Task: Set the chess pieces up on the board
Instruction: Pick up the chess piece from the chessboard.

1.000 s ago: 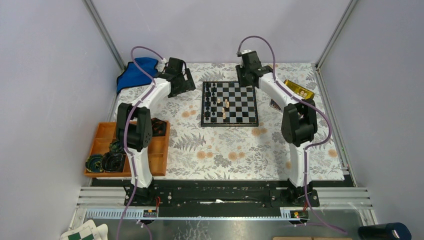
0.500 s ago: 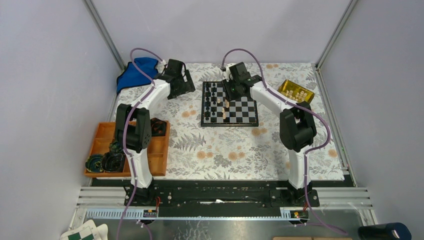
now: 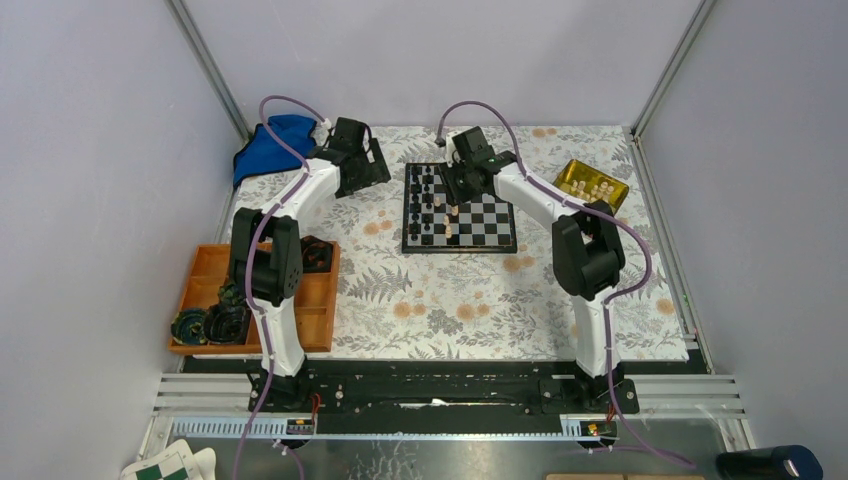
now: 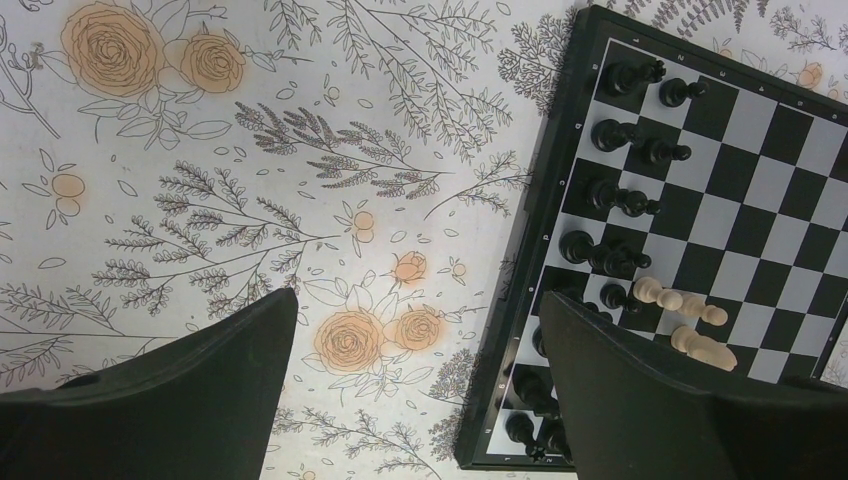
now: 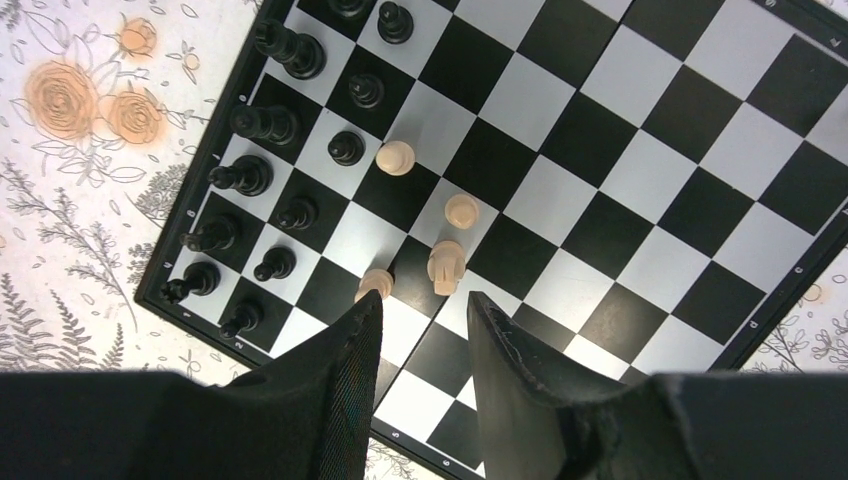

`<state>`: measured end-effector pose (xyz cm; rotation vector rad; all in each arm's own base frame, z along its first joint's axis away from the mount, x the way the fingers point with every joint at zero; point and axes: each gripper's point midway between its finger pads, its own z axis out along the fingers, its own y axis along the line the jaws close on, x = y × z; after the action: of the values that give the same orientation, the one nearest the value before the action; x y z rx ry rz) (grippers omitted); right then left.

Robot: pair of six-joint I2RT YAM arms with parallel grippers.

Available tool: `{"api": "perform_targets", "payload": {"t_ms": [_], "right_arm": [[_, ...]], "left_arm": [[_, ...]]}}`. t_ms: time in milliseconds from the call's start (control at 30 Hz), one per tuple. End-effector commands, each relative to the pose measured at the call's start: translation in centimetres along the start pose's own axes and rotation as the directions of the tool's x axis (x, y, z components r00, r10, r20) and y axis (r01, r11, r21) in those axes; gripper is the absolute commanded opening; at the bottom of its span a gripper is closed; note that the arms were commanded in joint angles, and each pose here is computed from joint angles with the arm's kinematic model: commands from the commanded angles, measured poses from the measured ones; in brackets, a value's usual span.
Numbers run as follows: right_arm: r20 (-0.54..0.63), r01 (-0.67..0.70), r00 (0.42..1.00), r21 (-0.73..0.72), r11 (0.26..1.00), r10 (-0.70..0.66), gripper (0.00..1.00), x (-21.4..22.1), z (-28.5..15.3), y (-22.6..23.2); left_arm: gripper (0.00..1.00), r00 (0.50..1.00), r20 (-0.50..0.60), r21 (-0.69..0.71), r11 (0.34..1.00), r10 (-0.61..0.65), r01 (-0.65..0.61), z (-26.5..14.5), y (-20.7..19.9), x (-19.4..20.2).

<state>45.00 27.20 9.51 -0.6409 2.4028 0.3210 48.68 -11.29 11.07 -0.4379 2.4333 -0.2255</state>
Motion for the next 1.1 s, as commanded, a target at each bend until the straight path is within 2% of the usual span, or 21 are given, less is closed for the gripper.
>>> {"api": "perform_targets", "payload": {"t_ms": [0,733,933,1067], "right_arm": [[0.020,0.024,1.000,-0.017,1.000,-0.024,0.44,-1.1,0.4,0.7],[-0.030,0.023,0.999,-0.004,1.000,-0.023,0.43,0.7,3.0,0.1],[-0.029,0.027,0.999,0.008,1.000,-0.027,0.35,0.7,3.1,-0.2],[-0.029,0.031,0.999,0.019,0.999,-0.031,0.24,0.7,3.1,-0.6]], "left_arm": [[0.99,0.998,0.055,0.049,0.999,-0.016,0.014,-0.7,-1.0,-1.7],[0.99,0.999,0.042,0.046,0.999,-0.015,0.013,-0.1,-0.7,-1.1],[0.99,0.999,0.040,0.044,0.999,-0.017,0.016,0.0,-0.7,-1.1],[0.99,0.999,0.040,0.044,0.999,-0.017,0.015,0.0,-0.7,-1.1]]}}
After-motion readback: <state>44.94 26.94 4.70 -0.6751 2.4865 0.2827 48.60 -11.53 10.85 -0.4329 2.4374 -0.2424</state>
